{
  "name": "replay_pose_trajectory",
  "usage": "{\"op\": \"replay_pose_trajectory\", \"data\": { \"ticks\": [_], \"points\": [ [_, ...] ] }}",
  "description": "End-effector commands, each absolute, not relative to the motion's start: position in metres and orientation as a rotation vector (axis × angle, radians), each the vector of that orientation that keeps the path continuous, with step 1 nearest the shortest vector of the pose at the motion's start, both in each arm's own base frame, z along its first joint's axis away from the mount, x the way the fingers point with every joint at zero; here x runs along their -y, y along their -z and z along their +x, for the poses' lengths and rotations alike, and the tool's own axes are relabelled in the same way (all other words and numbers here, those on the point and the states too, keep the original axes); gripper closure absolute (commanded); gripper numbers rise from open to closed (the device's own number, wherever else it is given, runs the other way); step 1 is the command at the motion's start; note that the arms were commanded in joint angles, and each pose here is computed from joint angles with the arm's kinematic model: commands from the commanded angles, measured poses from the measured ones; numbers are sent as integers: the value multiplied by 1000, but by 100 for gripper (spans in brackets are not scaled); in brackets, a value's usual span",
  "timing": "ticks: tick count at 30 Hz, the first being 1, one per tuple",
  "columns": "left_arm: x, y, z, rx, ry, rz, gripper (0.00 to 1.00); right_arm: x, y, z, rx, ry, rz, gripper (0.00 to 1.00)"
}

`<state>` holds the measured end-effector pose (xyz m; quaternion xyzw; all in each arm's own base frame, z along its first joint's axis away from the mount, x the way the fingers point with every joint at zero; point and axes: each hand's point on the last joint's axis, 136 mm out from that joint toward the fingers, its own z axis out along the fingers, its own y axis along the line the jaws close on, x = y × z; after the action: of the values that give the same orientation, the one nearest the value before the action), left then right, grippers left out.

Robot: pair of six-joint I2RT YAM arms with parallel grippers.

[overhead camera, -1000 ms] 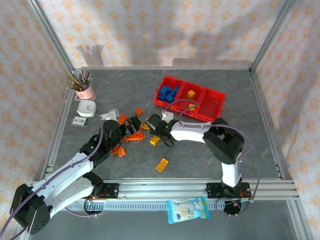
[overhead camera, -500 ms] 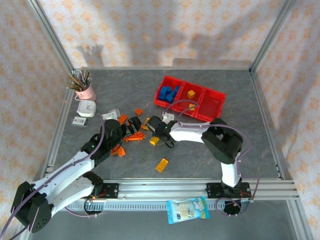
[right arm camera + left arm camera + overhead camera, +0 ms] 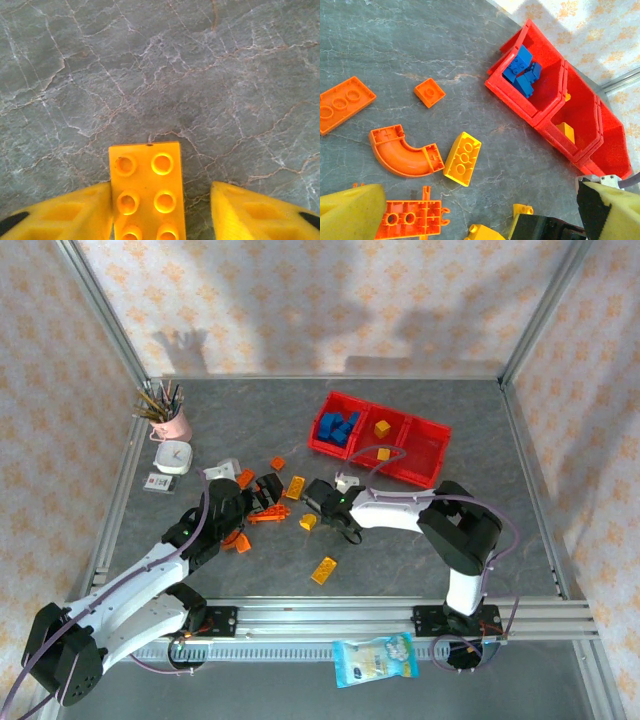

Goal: Sort the legos into containers by color
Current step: Pick up the lego from the center of the table, then place the lego in the container.

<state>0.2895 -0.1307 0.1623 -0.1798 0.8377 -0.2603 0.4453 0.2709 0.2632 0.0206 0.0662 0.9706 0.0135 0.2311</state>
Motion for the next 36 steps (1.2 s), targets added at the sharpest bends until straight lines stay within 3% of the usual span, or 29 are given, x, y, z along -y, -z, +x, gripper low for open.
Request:
{"op": "replay_pose_trajectory", "data": {
  "ticks": [1, 6, 17, 29, 36],
  "points": [
    [131, -167, 293, -2051, 672, -462, 1, -257, -14, 260, -2703, 21, 140, 55],
    [131, -169, 294, -2048, 672, -459, 1, -268, -16, 262, -2707, -39, 91, 65],
    [147, -181, 304, -2061, 712, -389, 1, -255, -64, 294, -2591, -80, 93, 71],
    [174, -199, 336, -2057, 738, -301, 1, -193, -138, 412, -2369, 16, 219, 71],
    [186, -202, 357, -2061, 744, -282, 1, -163, -135, 478, -2350, 38, 308, 70]
  ]
}}
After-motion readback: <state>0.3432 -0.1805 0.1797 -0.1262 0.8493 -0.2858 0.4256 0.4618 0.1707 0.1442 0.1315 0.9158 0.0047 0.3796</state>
